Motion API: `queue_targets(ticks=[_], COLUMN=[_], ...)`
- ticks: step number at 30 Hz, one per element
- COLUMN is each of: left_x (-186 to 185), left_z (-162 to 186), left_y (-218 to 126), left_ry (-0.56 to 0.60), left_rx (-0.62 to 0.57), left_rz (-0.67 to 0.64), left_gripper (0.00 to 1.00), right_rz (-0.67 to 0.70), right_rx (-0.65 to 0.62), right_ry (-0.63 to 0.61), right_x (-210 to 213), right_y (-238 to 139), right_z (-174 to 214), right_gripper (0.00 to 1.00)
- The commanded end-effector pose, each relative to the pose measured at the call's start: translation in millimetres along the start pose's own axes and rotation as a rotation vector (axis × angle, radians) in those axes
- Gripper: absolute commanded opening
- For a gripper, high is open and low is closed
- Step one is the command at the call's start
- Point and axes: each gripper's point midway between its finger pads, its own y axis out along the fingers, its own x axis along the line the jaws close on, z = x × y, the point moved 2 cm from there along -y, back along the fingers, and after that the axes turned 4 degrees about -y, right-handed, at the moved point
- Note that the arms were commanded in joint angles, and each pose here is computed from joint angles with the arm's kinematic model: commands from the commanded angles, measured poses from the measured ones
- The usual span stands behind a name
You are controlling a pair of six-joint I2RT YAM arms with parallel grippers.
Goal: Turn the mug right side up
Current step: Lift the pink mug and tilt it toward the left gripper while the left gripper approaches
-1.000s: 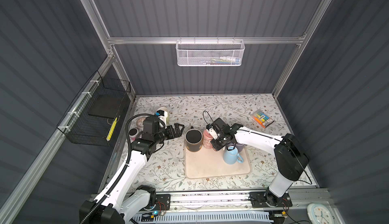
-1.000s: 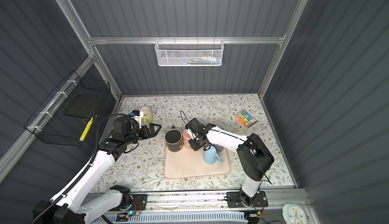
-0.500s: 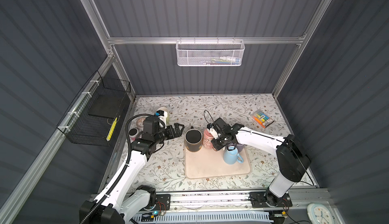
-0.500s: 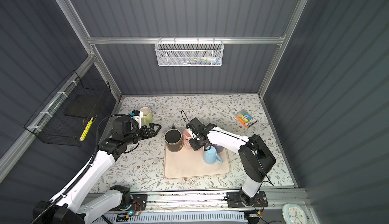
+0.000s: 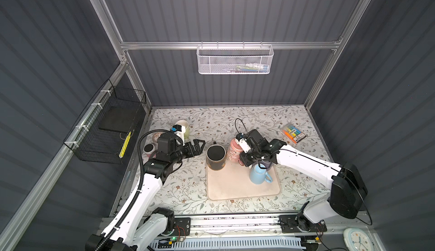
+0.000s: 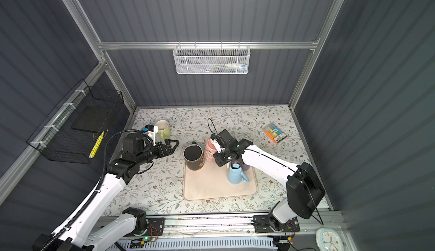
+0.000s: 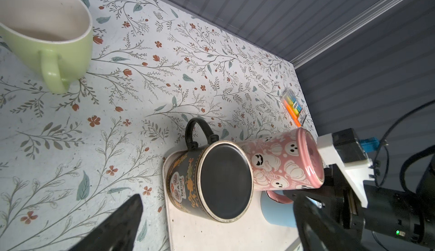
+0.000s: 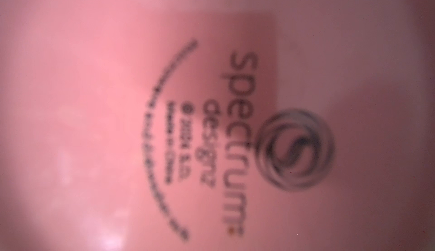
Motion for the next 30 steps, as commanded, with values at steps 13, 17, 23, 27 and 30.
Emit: queue_targets(ticks=[13, 17, 23, 27, 30], left_x=[-17.2, -24.3, -37.2, -48.0, -52.3], left_z=[12.1, 11.8, 9.2, 10.3, 12.7], left_y=[-11.2, -10.4, -12.9, -12.5, -10.9], left_ry=[-0.03, -0.034, -0.015, -0.003, 0.001], left_rx=[0.014, 0.012, -0.013, -0.014, -0.02], left_rz=[0.127, 0.181, 0.275, 0.365, 0.414], left_gripper=[1.0, 1.0, 1.0, 0.99, 0.99], right_rz=[-0.14, -0.164, -0.212, -0.245, -0.271], right_rx=[-0.249, -0.291, -0.377, -0.442, -0.471], right_ry=[0.018, 0.024, 0.035, 0.039, 0.043], right_x=[24.6, 28.2, 34.8, 39.4, 43.0], right_y=[-67.6, -80.8, -105.7, -125.1, -136.8], right_z=[-29.7, -31.0, -33.7, -39.9, -43.3], right_gripper=[0.0, 0.0, 0.0, 0.0, 0.0])
